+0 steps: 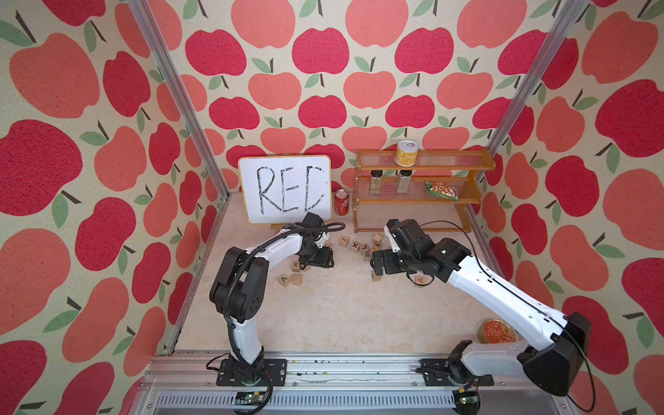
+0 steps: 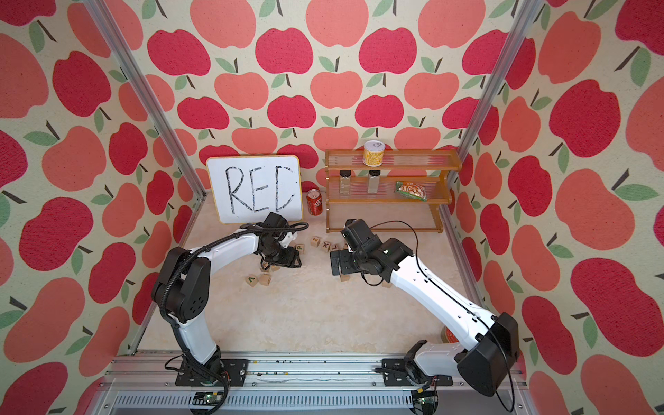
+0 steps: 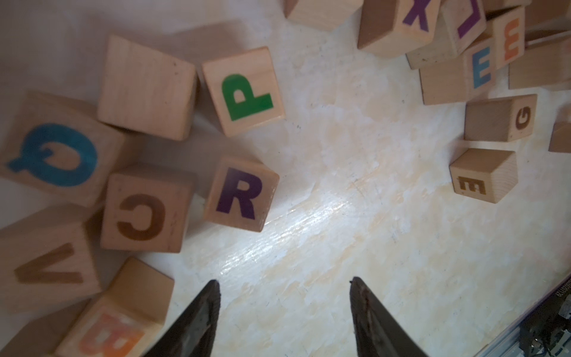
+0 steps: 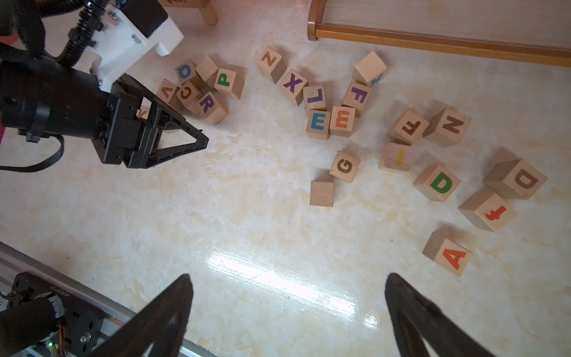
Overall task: Assemble the uppercase word "red" with letter blocks
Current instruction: Adjust the letter blocks at the center of the board.
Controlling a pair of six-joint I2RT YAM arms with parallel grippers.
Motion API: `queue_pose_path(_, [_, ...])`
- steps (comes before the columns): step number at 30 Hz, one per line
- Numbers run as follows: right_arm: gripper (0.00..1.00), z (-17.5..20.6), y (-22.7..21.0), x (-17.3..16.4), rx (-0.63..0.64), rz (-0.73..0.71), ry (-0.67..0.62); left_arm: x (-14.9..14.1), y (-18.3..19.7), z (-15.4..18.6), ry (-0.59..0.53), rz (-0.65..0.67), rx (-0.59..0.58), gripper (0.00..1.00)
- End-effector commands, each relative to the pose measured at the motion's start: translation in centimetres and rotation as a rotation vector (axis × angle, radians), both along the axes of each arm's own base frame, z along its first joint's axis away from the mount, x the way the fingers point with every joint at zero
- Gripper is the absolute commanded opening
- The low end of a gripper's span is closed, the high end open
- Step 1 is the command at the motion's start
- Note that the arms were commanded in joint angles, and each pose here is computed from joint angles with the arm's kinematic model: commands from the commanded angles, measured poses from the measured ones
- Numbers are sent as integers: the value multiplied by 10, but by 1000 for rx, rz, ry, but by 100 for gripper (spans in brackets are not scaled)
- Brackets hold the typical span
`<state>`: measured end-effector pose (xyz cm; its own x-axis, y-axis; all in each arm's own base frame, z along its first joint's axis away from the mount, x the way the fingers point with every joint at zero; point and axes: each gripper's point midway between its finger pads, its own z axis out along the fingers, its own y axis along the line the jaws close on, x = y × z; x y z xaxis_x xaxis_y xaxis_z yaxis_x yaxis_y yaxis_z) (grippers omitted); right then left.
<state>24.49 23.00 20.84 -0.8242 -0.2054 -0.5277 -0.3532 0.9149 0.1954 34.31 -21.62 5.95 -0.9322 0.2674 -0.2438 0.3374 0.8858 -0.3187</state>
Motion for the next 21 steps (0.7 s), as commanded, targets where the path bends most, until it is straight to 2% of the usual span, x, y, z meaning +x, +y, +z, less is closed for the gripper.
queue_pose_path(1, [99,5,-10,-4,-20,5,4,14,1,-2,-24,-2,-6,66])
queue_pose_path(12, [99,3,-31,-9,-36,-15,31,43,9,-23,-35,20,14,68])
queue_pose_path(21, [99,4,-45,-10,-68,-3,52,64,-2,-42,-29,-1,7,66])
